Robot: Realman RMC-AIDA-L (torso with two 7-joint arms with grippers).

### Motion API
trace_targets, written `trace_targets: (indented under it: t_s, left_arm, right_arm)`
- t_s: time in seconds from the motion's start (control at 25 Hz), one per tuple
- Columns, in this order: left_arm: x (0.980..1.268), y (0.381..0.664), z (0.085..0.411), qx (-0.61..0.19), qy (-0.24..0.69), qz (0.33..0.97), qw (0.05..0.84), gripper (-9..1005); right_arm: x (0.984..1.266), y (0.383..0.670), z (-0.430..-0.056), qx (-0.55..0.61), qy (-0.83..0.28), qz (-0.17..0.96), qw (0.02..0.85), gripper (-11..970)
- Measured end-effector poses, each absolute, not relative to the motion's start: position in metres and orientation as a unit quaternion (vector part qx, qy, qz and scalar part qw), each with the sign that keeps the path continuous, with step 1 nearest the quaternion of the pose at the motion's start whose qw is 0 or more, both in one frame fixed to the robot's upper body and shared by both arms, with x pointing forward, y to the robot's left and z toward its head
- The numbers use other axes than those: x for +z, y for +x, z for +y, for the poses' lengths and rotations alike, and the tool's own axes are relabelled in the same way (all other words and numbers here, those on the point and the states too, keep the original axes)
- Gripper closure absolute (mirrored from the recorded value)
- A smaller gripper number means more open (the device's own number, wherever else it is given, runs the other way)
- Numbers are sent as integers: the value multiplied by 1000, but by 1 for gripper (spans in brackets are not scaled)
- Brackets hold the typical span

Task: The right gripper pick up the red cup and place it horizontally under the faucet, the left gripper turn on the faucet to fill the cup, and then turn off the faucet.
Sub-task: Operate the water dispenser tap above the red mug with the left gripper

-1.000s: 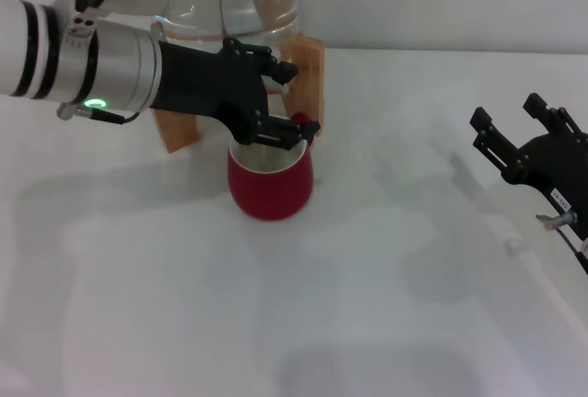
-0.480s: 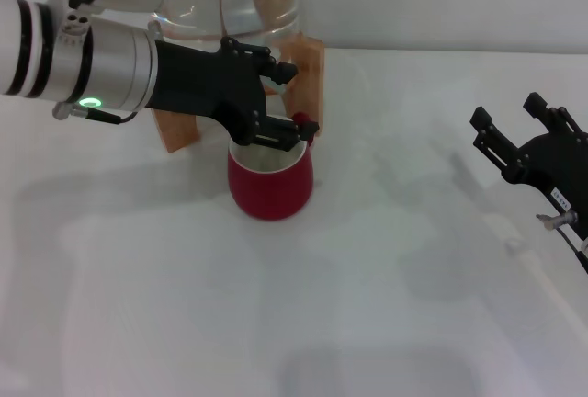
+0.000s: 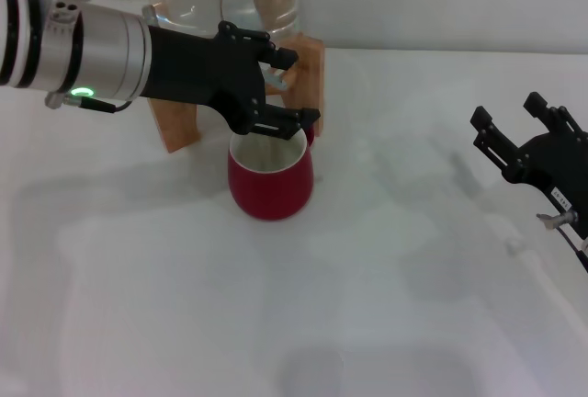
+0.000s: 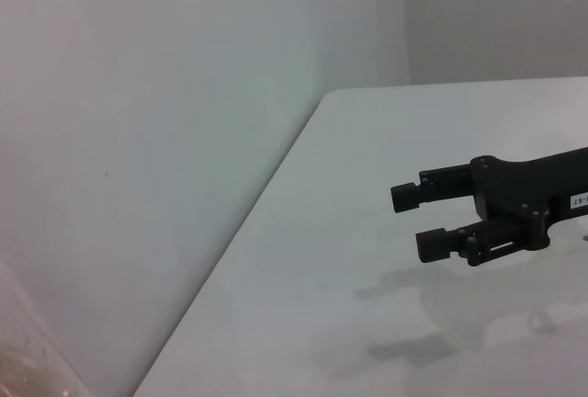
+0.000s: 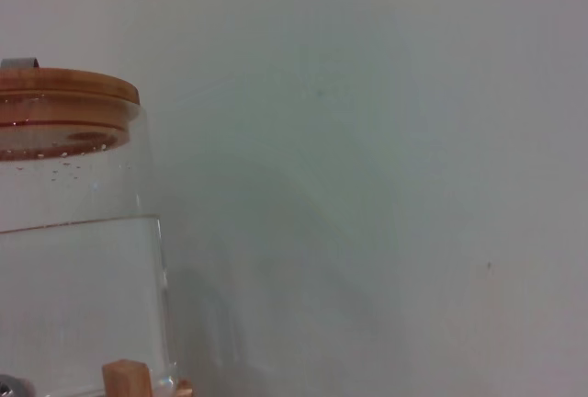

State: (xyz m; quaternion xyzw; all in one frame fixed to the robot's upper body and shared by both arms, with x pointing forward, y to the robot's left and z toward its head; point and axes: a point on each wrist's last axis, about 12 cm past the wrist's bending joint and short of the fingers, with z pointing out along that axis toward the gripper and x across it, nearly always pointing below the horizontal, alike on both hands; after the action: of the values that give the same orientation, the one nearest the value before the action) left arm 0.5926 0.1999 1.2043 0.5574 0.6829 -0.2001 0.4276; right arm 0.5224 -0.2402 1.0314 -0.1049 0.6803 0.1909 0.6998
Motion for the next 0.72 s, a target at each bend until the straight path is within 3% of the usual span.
trace_targets:
  t_s: [0.44,0.72]
  left_arm:
    - [1205,584,210,-223,513,677,479,240]
    - [1189,564,223,-237,462,663,539,239]
  right_arm:
    - [1031,521,-242,190,-103,678,702,152]
    - [1033,521,-241,192,-105,674,706,151]
